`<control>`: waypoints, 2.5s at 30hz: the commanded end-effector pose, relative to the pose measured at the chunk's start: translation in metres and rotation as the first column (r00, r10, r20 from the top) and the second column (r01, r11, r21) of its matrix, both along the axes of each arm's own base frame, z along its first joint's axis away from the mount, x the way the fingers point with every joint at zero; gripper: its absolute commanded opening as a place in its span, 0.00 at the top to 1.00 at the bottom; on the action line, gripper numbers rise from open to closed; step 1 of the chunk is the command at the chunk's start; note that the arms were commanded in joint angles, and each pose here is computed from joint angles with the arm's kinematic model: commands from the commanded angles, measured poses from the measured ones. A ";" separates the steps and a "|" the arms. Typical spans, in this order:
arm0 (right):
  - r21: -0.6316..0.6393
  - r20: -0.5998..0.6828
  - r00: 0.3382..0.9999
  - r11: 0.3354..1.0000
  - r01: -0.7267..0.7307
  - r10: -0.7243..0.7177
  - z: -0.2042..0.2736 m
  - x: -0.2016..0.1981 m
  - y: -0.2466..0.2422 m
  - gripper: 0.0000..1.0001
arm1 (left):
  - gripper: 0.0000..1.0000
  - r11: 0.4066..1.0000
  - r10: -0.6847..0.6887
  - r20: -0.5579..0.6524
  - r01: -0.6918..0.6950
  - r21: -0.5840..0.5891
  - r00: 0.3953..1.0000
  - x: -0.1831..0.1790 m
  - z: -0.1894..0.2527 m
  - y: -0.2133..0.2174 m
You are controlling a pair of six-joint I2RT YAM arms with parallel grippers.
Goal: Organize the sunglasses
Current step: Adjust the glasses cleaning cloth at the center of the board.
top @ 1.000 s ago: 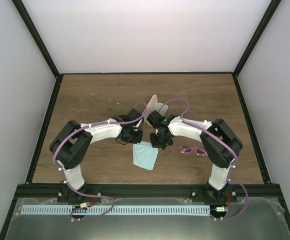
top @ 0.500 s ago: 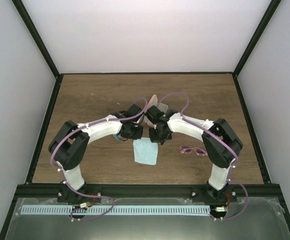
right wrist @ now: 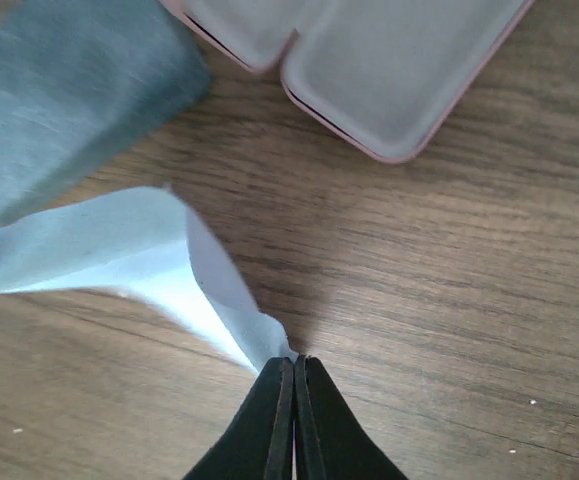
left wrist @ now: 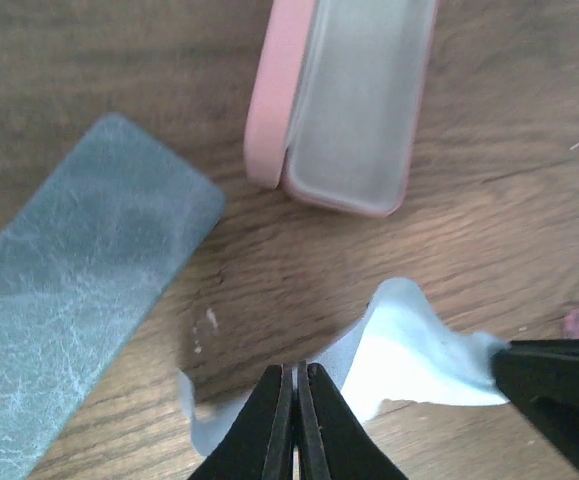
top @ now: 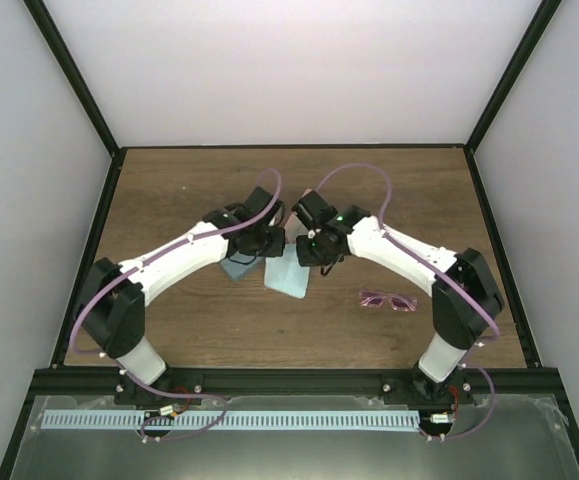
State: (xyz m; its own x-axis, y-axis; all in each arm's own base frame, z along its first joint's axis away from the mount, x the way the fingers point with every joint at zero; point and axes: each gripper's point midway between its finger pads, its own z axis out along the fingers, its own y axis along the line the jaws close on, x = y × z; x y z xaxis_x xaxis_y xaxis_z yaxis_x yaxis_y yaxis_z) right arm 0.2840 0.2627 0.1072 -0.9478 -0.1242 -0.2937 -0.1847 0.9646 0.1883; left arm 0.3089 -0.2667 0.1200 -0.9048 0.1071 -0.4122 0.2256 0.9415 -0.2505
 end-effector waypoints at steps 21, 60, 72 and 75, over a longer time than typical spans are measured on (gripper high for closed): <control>0.200 -0.054 0.993 0.976 -0.088 0.101 0.089 -0.061 0.010 0.99 | 0.94 0.992 -0.021 -0.139 0.003 -0.127 0.990 -0.073 0.045 -0.006; -0.168 -0.130 0.983 0.980 0.111 -0.133 -0.058 -0.018 -0.084 0.99 | 0.48 0.981 -0.188 -0.209 0.173 -0.088 0.960 -0.063 -0.032 -0.046; -0.183 -0.091 0.984 0.974 0.133 -0.151 -0.063 0.035 -0.088 0.99 | 0.52 0.921 -0.387 -0.359 0.335 -0.200 0.849 -0.129 -0.057 -0.065; -0.178 -0.093 0.985 0.976 0.124 -0.142 -0.065 0.040 -0.084 0.99 | 0.52 0.937 -0.347 -0.336 0.310 -0.161 0.876 -0.121 -0.059 -0.061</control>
State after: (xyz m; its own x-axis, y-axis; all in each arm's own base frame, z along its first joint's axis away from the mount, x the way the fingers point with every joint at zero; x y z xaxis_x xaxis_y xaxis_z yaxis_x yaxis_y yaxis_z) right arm 0.3077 0.1734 0.0389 -0.9895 -0.0139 -0.1439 -0.0188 0.9993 0.0330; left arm 0.1881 -0.3279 0.0686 -0.9139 0.3955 -0.0921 0.3898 0.7909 -0.4718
